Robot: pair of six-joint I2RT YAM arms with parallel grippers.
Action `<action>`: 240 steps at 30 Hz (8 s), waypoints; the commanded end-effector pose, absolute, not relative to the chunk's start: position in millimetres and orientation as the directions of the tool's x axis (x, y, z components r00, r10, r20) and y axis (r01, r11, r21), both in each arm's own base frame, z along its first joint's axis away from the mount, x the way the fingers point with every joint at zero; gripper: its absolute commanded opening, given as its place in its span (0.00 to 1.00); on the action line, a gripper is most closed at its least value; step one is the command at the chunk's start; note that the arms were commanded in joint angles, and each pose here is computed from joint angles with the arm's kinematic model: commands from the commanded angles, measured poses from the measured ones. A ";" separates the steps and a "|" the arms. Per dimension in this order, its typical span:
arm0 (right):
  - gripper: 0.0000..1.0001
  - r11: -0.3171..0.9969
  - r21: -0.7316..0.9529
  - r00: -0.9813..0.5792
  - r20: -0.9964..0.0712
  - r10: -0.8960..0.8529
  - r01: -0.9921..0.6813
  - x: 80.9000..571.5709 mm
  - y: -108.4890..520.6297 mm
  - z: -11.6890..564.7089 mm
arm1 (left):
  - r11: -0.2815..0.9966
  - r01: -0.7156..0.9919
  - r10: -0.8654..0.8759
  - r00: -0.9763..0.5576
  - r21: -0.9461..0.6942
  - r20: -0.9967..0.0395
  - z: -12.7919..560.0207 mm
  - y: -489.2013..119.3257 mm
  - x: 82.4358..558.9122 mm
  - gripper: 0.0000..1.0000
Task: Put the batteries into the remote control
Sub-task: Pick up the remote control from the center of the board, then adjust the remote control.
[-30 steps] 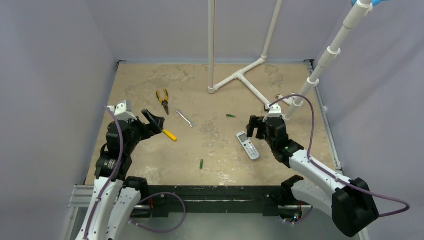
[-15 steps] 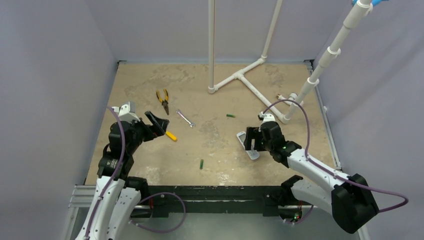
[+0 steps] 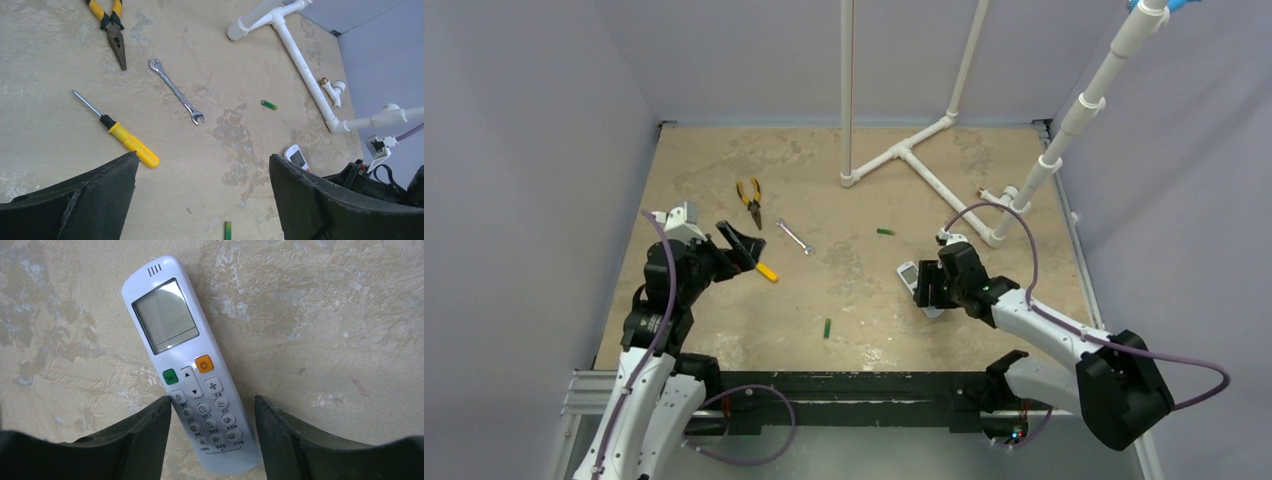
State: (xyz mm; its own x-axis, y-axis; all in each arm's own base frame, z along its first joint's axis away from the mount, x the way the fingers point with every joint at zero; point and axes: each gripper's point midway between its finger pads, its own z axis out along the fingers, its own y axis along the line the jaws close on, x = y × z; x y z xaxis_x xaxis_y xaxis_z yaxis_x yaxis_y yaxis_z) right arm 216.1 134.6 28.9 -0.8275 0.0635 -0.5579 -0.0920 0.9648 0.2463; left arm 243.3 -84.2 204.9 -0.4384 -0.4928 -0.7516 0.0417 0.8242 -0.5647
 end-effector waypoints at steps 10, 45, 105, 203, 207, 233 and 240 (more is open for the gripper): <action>0.21 0.951 0.277 -0.885 -0.465 0.007 -0.138 210.0 154.6 14.5 | 0.805 0.081 -0.508 -0.417 -0.588 -0.753 212.9 -91.0 251.6 1.00; 0.23 0.884 -0.001 -0.719 -0.582 -0.380 -0.467 199.4 221.0 16.0 | 0.784 0.099 -0.518 -0.439 -0.613 -0.734 210.7 -98.2 252.0 1.00; 0.00 0.561 -0.702 0.488 -0.710 -0.507 -0.438 256.2 323.2 245.3 | 0.270 0.036 -0.618 -0.760 -0.962 -0.202 279.2 -215.5 257.1 0.81; 0.97 0.378 -0.481 0.403 -0.875 -0.269 -0.791 168.9 304.4 274.7 | 0.347 0.613 -0.205 -0.690 -0.710 -0.695 269.2 -233.6 196.9 0.00; 0.98 0.427 -0.423 0.360 -0.906 -0.223 -0.799 176.5 313.0 272.3 | 0.328 0.632 -0.207 -0.677 -0.702 -0.706 274.5 -236.8 195.2 0.00; 0.85 0.416 -0.275 0.224 -0.960 -0.168 -0.867 197.0 324.1 243.4 | 0.270 0.677 -0.204 -0.654 -0.684 -0.728 293.4 -243.0 192.0 0.00; 0.75 0.411 -0.269 0.211 -0.961 -0.181 -0.871 199.2 328.4 238.4 | 0.262 0.676 -0.206 -0.659 -0.689 -0.724 295.8 -243.4 191.0 0.00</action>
State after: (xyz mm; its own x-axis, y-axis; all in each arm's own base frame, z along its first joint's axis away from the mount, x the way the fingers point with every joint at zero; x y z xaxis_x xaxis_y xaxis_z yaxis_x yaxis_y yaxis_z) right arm 199.0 322.3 221.6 0.1966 -0.2389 -0.9509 -0.8680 0.4086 -0.2821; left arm 192.7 -239.7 265.2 -0.7208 -0.1932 -0.6657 0.5972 0.3144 -0.7379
